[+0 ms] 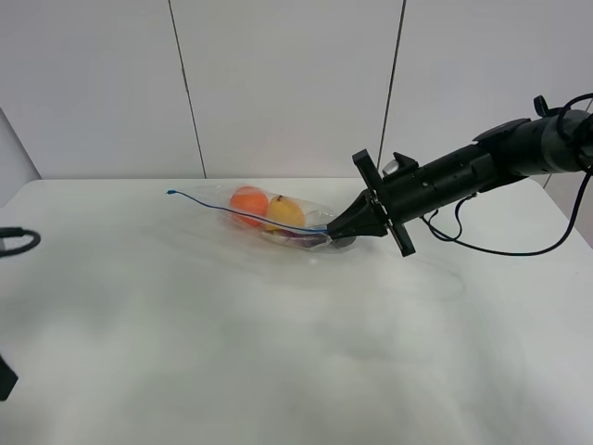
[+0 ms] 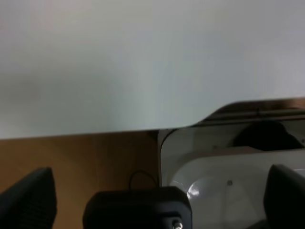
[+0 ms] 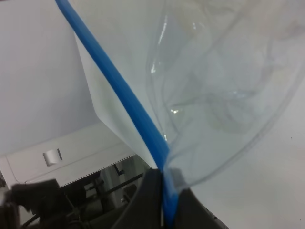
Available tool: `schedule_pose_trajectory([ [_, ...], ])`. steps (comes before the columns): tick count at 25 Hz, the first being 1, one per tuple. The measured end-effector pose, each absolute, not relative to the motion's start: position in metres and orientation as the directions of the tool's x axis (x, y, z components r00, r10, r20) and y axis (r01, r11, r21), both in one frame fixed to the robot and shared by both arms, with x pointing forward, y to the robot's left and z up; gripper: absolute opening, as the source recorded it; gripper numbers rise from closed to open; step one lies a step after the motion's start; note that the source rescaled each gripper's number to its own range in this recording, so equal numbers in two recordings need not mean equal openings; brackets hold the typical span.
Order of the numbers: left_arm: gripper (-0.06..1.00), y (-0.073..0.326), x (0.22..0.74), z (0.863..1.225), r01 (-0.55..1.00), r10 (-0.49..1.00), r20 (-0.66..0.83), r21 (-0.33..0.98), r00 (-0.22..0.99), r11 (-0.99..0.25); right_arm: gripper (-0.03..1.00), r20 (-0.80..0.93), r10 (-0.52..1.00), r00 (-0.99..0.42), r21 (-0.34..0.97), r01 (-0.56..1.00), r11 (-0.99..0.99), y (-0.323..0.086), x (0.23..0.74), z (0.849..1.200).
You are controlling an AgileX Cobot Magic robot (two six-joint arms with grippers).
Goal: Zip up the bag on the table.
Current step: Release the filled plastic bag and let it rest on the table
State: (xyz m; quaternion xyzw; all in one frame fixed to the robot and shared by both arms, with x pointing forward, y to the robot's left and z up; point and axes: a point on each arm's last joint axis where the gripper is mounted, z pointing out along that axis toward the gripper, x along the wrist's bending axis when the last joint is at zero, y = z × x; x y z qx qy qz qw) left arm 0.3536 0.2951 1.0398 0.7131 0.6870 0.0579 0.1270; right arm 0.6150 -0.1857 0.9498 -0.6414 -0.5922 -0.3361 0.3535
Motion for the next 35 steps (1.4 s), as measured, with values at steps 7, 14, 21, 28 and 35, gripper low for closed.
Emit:
schedule_pose_trajectory([
  [7,1.00,0.294,0.311,1.049,0.873,0.995,-0.071,0.488,0.063,-0.021,0.00,0.850,0.522,0.073,-0.055,0.997,-0.049,-0.186,0.615,0.950],
  [14,1.00,0.296,0.269,1.062,0.718,0.999,-0.037,0.696,0.035,0.001,0.00,0.850,0.522,0.073,-0.056,0.997,-0.048,-0.186,0.615,0.950],
  [21,1.00,0.295,0.240,1.064,0.584,0.999,-0.025,0.812,0.036,0.000,0.00,0.850,0.522,0.074,-0.057,0.997,-0.048,-0.186,0.615,0.950],
  [28,1.00,0.295,0.237,1.064,0.570,0.996,-0.022,0.821,0.087,-0.031,0.00,0.850,0.522,0.074,-0.057,0.997,-0.048,-0.186,0.615,0.950],
  [35,1.00,0.296,0.220,1.062,0.490,0.993,-0.015,0.871,0.115,-0.044,0.00,0.850,0.522,0.074,-0.056,0.997,-0.050,-0.186,0.615,0.950],
])
